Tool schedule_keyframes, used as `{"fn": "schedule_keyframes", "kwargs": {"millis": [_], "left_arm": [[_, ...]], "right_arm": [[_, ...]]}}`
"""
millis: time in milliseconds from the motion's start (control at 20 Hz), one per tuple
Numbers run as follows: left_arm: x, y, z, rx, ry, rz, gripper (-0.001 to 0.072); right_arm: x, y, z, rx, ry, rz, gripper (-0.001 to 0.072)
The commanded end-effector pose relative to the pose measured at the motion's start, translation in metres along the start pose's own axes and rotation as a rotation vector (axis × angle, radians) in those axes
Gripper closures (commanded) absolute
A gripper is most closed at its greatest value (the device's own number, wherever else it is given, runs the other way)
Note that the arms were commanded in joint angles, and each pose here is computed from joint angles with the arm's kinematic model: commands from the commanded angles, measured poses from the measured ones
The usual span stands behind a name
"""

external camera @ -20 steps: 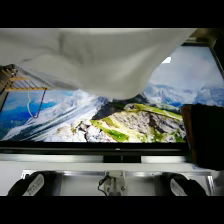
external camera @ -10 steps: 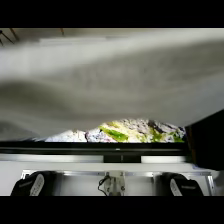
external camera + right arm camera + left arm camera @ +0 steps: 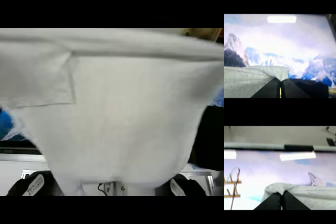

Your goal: Fold the shirts.

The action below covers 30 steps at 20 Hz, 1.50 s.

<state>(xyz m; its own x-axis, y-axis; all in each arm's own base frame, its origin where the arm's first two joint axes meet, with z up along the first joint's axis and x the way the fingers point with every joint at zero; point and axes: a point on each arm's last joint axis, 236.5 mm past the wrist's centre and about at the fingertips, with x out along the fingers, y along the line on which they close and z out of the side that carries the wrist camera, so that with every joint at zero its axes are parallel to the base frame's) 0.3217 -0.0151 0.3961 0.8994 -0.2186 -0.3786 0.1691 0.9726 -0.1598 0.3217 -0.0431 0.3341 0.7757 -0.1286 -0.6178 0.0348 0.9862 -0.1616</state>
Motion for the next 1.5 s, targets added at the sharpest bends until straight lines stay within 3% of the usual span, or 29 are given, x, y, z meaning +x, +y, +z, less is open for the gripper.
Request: {"fn": "schedule_keyframes", "kwargs": {"millis": [0, 150, 300, 500, 650, 900, 1050, 1200, 1450], "left_arm": [[0.093, 0.027, -0.095, -0.105, 0.349, -0.066, 0.0668], [0.188, 0.041, -0.151, -0.195, 0.410, -0.078, 0.0669], [0.271, 0.056, -0.166, -0.226, 0.369, -0.053, 0.0669], [0.350, 0.073, -0.179, -0.239, 0.302, -0.016, 0.0668], [0.385, 0.081, -0.213, -0.258, 0.321, 0.005, 0.0667], [0.381, 0.078, -0.253, -0.245, 0.467, -0.011, 0.0668], [0.335, 0.090, -0.286, -0.186, 0.694, 0.004, 0.0668], [0.295, 0.080, -0.345, -0.236, 0.967, -0.035, 0.0668], [0.292, 0.067, -0.388, -0.303, 1.045, -0.028, 0.0668]], "right_arm": [[0.107, 0.032, -0.058, 0.010, 0.339, 0.120, 0.0638], [0.211, 0.048, -0.079, 0.027, 0.407, 0.145, 0.0638], [0.293, 0.058, -0.061, 0.065, 0.280, 0.125, 0.0638], [0.357, 0.069, -0.017, 0.280, 0.034, 0.145, 0.0638], [0.399, 0.089, -0.036, 0.417, 0.059, 0.202, 0.0638], [0.412, 0.102, -0.105, 0.367, 0.301, 0.215, 0.0638], [0.382, 0.085, -0.145, 0.231, 0.497, 0.163, 0.0638], [0.361, 0.092, -0.191, 0.219, 0.713, 0.185, 0.0637], [0.363, 0.107, -0.204, 0.226, 0.762, 0.202, 0.0638]]}}
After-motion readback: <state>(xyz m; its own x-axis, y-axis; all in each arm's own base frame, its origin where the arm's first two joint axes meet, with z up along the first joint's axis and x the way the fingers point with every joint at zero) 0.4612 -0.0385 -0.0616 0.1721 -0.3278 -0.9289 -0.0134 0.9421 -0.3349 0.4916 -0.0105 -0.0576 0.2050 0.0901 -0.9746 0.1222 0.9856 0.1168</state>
